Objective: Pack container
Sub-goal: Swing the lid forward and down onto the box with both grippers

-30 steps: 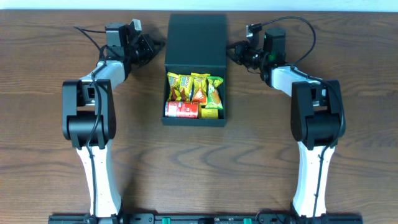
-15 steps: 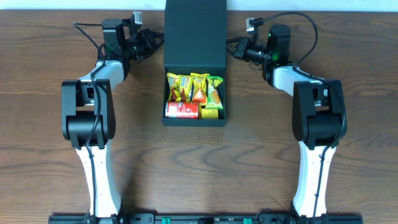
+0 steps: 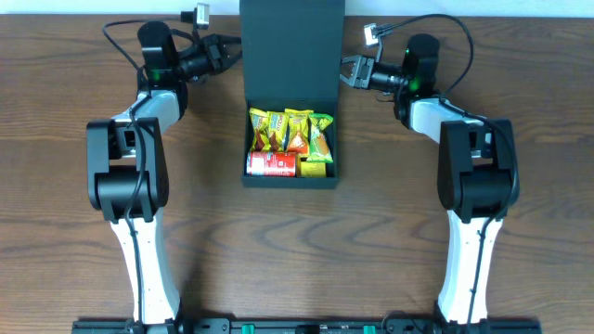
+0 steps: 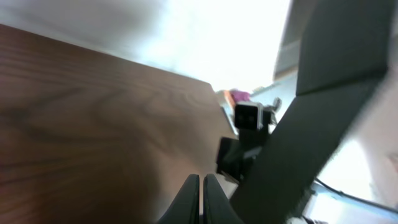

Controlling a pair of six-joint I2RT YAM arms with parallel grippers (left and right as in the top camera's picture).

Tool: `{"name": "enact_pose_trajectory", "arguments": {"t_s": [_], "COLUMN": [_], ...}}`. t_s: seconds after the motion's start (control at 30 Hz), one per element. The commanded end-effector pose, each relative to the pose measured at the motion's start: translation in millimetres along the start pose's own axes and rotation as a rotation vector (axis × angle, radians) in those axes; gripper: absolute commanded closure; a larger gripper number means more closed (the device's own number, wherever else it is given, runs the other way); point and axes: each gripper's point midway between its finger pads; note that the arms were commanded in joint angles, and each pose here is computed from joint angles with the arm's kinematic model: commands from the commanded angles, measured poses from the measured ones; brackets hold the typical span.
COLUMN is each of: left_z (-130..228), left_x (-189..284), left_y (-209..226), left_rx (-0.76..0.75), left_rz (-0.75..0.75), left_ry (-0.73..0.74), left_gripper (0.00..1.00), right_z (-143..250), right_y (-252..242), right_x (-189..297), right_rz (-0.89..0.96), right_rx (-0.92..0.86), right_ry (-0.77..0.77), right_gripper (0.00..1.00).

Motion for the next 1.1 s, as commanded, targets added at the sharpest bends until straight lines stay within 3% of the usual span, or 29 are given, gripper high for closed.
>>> {"name": "enact_pose_trajectory", "arguments": {"t_s": [0.0,0.3,0.87,0.97,1.07], "left_z": [17.3,44.9,45.0,33.7,5.0], "left_x": [2.1,9.3,9.6,7.6,7.1], "left_y": [-18.4,-32.0,-32.1,-28.9,-18.8], "left_rx": [-0.001,-0.036,-0.022,-0.024,-0.006], "left_rz": [0.069,0.135,0.133,0.114,0.062], "left_ry": [0.129,0.299,0.301,0.235,0.075], "left_gripper": [0.94,0.94,0.94,0.94,0.94], "right_z": [1.3,8.3,12.5,2.2,-15.0], "right_y": [18.5,43.6,49.1,37.2,7.3], "right_x": [3.4,8.1,12.4,11.4,11.6], "right_rz": [-0.105,-0.231,-0.268,-0.200,-0.044], "right_rx": [0.016,0.062,0.070,0.066,-0.020], "right_ry": [0.048,0.115,0.143,0.087,-0.018], "right_gripper": [0.98,0.98,0.98,0.98,0.98]}}
Point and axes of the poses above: each gripper's point midway between its finger pads, its own x axis back along the fingers, its own y axis along the line the jaws close on, z = x × y, and after that the axes turned 14 degrees about x, right-handed
